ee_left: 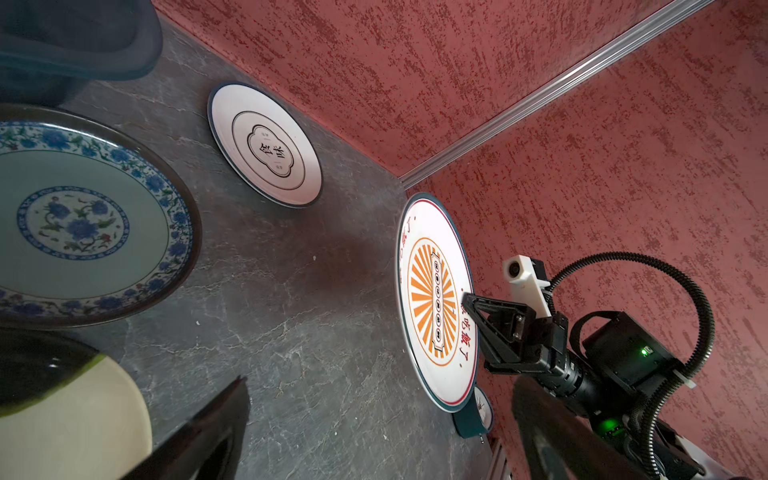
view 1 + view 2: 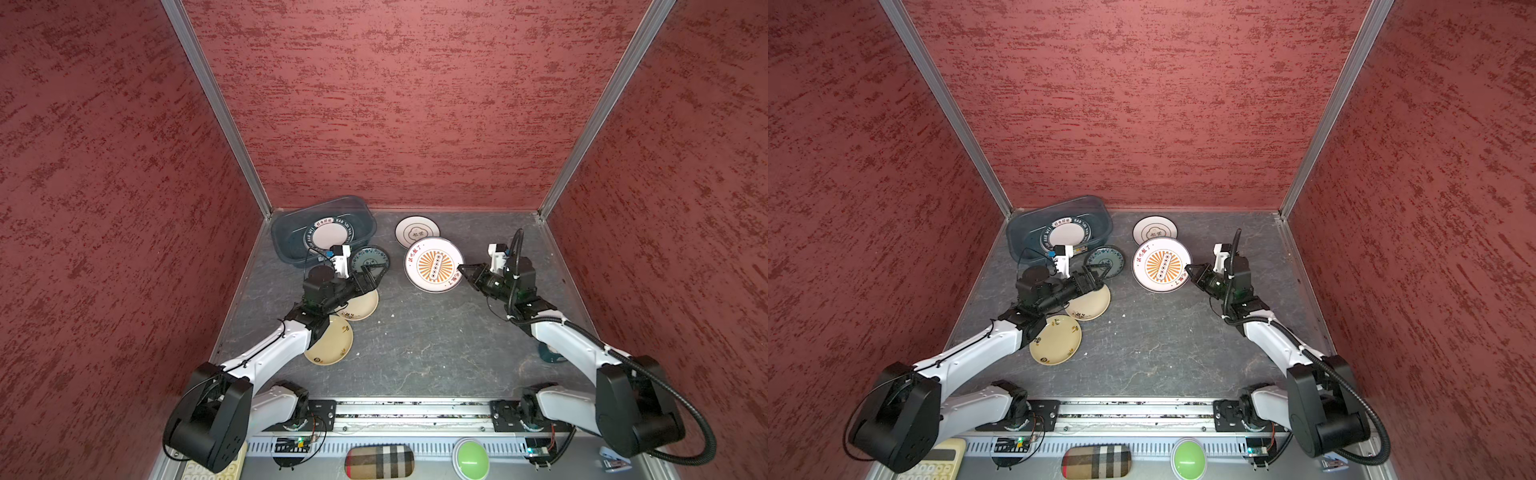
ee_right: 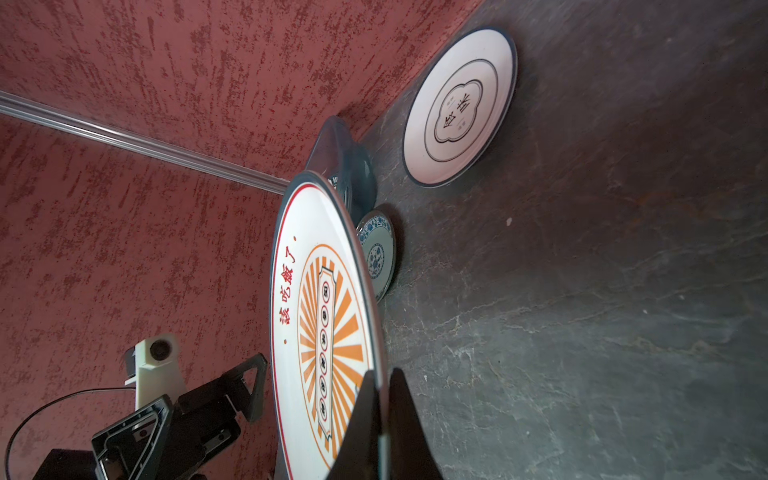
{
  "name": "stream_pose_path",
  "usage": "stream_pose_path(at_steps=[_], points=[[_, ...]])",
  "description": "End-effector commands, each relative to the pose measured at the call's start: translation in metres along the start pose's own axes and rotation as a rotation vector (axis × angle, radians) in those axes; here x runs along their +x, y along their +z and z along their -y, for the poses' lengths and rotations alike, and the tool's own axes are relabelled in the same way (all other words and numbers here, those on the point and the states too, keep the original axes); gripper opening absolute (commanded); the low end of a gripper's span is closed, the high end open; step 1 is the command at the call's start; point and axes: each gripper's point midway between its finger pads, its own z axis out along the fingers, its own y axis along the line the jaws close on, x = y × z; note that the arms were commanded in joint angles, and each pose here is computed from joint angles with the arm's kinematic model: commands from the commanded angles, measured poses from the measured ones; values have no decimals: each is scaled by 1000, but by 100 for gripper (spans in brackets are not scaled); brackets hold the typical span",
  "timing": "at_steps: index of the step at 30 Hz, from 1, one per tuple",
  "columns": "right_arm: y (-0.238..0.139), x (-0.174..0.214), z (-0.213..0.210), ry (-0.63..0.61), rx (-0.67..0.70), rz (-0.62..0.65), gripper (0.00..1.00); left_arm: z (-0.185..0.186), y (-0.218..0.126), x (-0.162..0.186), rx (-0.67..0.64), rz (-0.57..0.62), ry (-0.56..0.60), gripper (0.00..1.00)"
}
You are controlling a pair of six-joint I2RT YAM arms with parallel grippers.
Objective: Place the plates into the plastic bin on the countertop
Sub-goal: 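Grasp the upright sunburst plate rim with the left gripper beside the right gripper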
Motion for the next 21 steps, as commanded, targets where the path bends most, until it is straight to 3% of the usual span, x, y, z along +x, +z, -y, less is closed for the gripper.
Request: stream_pose_path(at_steps=[1, 9, 21], points=[[-9, -9, -35, -7, -97, 51, 0, 9, 6, -8, 48, 17, 1, 95], [4, -21, -64, -10, -140, 15, 0, 15, 31, -20, 138, 20, -62, 85], [47, -29, -58, -52, -80, -85, 0, 32, 61, -33, 224, 8, -59, 78]])
